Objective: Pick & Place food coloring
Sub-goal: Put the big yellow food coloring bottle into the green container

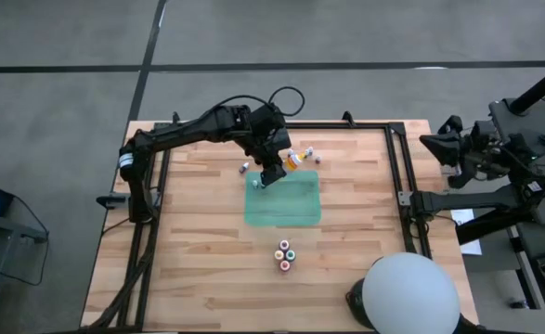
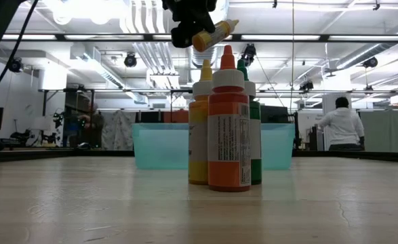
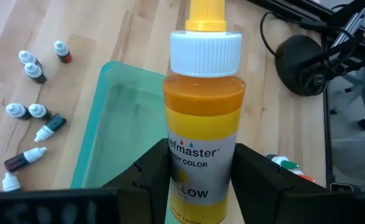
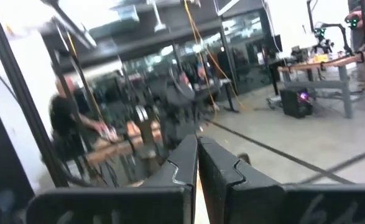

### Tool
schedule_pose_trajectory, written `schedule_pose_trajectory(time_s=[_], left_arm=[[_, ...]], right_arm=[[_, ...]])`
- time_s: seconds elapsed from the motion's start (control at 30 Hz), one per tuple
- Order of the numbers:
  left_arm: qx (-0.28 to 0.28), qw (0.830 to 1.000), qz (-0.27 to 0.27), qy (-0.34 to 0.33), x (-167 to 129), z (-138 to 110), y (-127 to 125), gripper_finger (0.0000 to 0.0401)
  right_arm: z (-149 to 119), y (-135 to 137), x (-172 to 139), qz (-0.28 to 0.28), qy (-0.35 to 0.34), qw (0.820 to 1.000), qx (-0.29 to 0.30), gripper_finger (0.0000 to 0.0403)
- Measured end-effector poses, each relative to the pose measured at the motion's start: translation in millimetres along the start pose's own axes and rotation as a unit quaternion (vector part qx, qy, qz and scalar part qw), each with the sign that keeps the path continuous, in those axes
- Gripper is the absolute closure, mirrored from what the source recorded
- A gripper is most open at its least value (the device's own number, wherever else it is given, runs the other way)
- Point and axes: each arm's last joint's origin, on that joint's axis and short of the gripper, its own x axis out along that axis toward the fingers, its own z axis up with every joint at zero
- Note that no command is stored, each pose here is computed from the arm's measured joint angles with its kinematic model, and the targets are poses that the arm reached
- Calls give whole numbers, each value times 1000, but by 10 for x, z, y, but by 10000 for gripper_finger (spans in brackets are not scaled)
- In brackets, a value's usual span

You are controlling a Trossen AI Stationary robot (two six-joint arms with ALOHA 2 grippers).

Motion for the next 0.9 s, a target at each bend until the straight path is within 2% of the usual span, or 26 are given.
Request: schedule_pose_trajectory(time_s=[0.1,0.2,0.53,0.7,0.9], left_arm=[[7,1000,0,1,-17,3,-7,275],[12,1000,-1,-6,-50,23,-21,275],[22,1000,-2,-17,-203,76,-77,275],[31,999,-1,-19,-278,90,-103,275],[42,999,-2,-21,-333,101,-123,275]], right_arm=[[51,20,22,6,-27,1000,-6,394],[77,34,106,-15,-41,999,1,394],[-104,115,698,-65,42,997,-23,388],[-132,155,887,-72,67,995,-29,348],[-57,214,1006,-78,108,991,-2,263]])
